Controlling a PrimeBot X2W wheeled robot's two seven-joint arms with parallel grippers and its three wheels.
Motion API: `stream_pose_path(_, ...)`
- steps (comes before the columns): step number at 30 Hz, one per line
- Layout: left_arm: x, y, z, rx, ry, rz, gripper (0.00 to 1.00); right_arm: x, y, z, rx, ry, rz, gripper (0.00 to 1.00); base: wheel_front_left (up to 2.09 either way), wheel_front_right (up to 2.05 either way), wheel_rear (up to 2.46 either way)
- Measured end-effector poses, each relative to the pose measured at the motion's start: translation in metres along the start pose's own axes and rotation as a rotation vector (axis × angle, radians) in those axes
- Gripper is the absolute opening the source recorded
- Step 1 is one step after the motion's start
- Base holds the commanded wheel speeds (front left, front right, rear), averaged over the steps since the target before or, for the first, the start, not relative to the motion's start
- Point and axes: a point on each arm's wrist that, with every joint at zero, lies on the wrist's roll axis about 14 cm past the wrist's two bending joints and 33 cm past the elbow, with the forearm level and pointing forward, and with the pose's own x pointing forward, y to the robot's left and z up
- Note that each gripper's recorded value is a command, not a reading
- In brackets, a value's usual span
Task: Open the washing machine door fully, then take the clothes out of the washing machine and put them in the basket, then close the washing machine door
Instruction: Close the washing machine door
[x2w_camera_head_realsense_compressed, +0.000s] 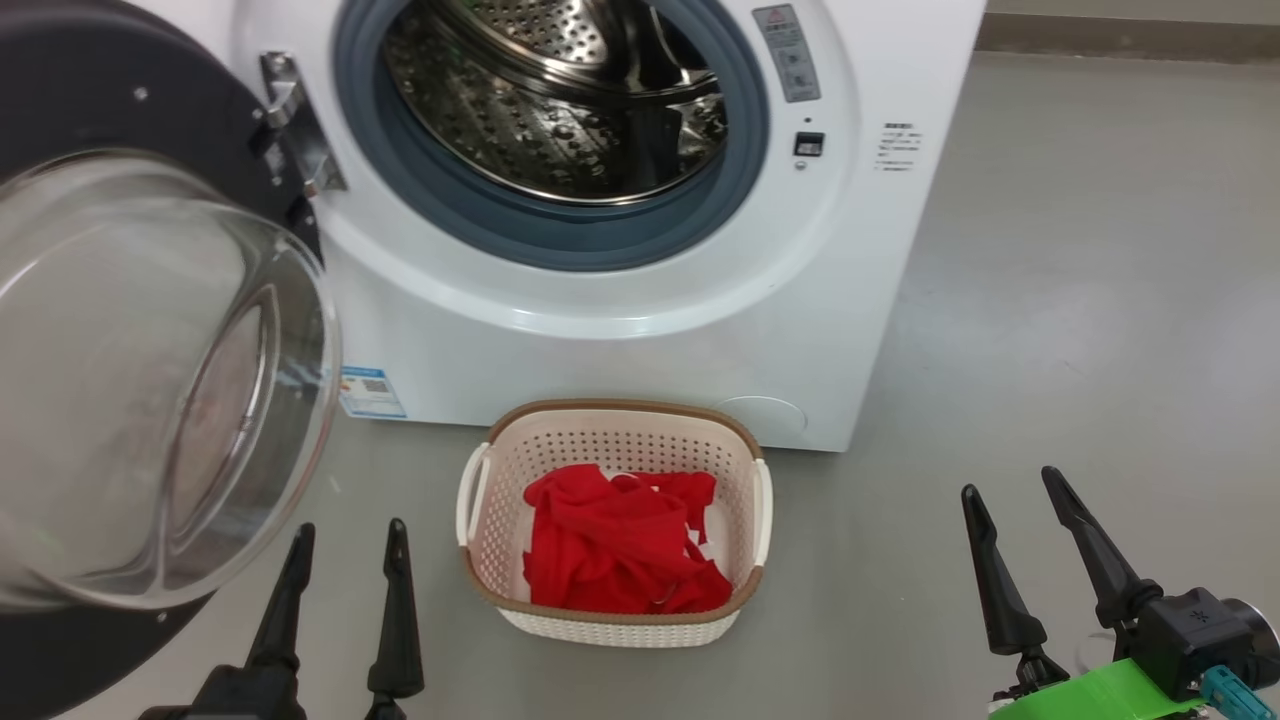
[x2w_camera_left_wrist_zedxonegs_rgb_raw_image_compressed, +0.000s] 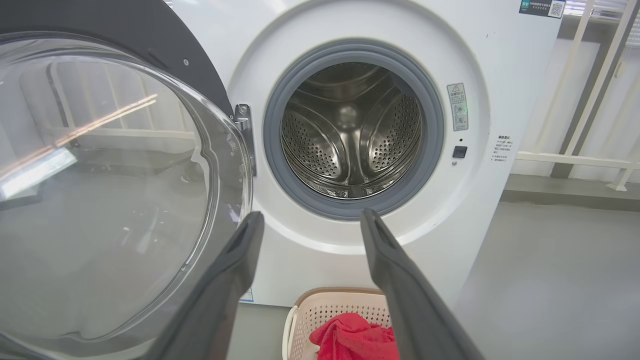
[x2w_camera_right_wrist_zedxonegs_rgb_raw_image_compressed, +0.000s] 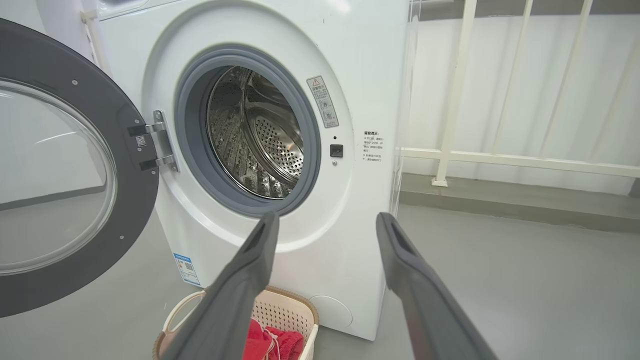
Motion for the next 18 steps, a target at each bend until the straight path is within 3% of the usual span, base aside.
stream_pose_path(18,-0.031,0.062,0.022,0.063,-0.044,0.194,1.00,0.028,0.066,-0.013,0.024,0.026,0.206,1.00,0.00,0.00,0.00)
